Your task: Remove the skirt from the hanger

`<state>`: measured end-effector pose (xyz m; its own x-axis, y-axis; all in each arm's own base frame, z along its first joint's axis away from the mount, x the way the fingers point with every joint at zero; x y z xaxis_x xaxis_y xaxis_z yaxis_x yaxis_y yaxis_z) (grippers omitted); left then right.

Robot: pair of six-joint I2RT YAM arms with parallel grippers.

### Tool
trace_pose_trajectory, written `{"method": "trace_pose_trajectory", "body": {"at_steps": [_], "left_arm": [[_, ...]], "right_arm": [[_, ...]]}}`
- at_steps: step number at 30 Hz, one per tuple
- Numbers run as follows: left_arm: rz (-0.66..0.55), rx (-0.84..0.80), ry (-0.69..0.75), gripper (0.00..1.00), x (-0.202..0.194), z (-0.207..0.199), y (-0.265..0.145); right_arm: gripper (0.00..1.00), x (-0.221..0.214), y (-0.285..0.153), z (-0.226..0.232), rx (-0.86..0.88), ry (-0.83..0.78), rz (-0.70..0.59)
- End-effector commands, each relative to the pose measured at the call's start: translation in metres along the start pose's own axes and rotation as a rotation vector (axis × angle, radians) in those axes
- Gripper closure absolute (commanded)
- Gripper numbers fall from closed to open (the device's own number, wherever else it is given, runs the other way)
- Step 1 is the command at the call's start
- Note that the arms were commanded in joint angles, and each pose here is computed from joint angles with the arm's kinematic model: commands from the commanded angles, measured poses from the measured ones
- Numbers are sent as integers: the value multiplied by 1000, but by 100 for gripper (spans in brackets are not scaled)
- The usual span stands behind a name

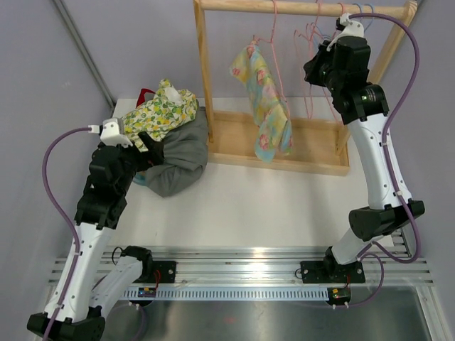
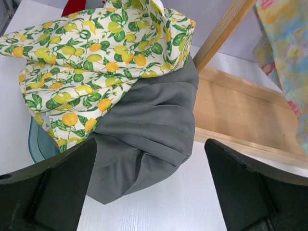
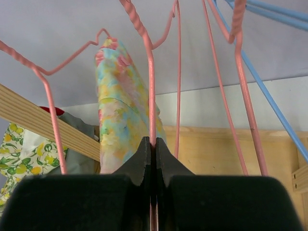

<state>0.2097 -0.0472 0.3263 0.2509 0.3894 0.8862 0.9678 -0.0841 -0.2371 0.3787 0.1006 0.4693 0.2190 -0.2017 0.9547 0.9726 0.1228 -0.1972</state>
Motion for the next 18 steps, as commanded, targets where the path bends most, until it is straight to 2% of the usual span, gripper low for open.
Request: {"method": "trace_pose_trajectory", "body": {"at_steps": [1,2,3,4,5,6,18], "left_arm": [[-12,1,30,1,-1,3,-9],[-6,5,35,1,-3,4,-8],[2,9,41,1,-5,5,-8],[7,13,52,1,-5,6,-8],[14,16,58,1,-7,7,-7],[19,27,62,1,-9,9,-7],[68,44,67,1,-41,23,-2]], "right_arm": [[100,3,-3,-8,-43,15,-38],[95,-5,-3,-7,-26,21,-14],[58,-7,-5,-7,-15,24,-11],[29,-3,-14,-6,2,28,-29],[7,-11,-14,-5,19,26,-8],[1,-10,-19,-5,29,30,-10],[1,25,-74,25,321,32,-101]]}}
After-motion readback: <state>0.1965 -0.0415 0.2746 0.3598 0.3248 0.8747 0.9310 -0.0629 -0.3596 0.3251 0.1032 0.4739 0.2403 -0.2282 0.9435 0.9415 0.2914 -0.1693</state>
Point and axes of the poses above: each gripper's point midway between its finger pads, its own y axis out along the fingers, its own z axis along the line the jaws close on, x = y × z, the point moved 8 cm from there along -y, back along the fingers, and after that the axes turned 5 degrees about -y, right-handed, at the moved point
